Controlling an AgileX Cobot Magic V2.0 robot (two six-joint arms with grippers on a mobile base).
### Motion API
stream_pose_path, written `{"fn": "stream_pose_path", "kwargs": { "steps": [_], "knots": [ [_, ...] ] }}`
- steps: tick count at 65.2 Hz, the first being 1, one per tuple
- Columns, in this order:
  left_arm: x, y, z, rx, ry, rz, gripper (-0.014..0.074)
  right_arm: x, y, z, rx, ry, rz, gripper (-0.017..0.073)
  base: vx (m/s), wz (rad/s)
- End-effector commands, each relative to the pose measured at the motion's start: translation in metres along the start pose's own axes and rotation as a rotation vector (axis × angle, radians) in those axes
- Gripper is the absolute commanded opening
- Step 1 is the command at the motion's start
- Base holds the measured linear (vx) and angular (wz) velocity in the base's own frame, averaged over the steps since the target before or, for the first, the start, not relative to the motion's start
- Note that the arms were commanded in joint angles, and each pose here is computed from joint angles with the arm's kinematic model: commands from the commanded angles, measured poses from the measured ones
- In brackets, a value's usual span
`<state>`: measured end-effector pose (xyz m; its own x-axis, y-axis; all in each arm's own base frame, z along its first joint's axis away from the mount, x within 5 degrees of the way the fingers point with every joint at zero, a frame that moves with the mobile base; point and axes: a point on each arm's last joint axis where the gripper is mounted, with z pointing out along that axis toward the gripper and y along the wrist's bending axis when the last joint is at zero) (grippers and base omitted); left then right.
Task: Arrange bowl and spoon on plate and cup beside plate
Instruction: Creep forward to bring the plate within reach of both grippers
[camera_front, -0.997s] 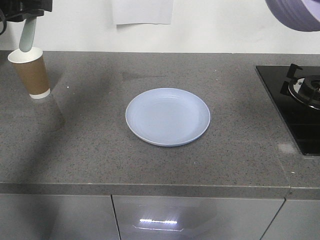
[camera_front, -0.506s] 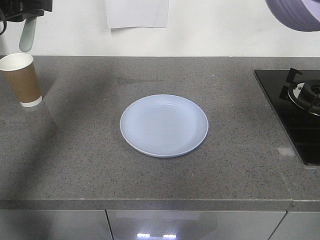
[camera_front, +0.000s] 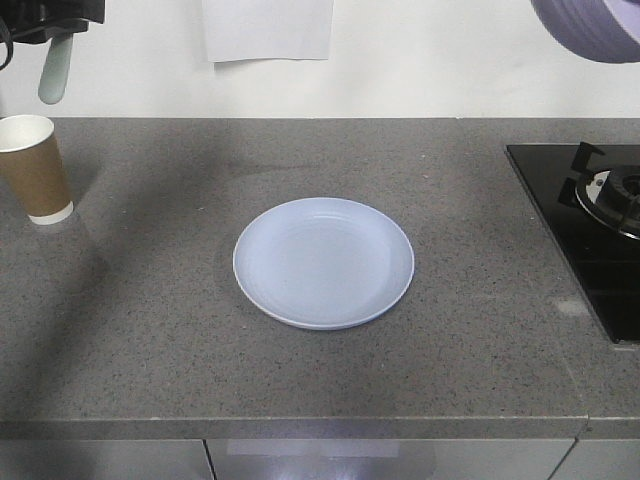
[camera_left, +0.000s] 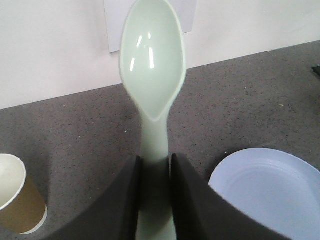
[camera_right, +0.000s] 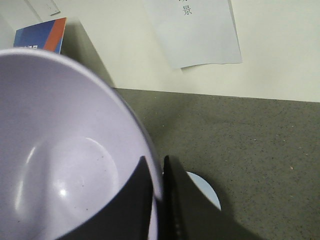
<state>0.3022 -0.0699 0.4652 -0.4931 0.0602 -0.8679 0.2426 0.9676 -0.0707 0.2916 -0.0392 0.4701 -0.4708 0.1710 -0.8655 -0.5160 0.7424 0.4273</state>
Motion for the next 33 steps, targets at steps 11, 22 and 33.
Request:
{"fn": "stream_pose_path", "kwargs": {
  "steps": [11, 22, 33],
  "knots": [
    [-0.0149, -0.003, -0.0214, 0.011, -0.125, -0.006, -0.0006, -0.0096, 0.0244, -0.0114, -0.075, -0.049, -0.041, -0.0006, 0.04, -0.01],
    [-0.0149, -0.003, -0.0214, 0.011, -0.125, -0.006, -0.0006, -0.0096, 0.0244, -0.0114, -0.075, -0.049, -0.041, -0.0006, 0.04, -0.01],
    [-0.0149, -0.003, -0.0214, 0.011, -0.125, -0.006, -0.0006, -0.0096, 0.0244, -0.0114, -0.075, -0.049, -0.041, -0.0006, 0.03, 0.0]
  ]
}}
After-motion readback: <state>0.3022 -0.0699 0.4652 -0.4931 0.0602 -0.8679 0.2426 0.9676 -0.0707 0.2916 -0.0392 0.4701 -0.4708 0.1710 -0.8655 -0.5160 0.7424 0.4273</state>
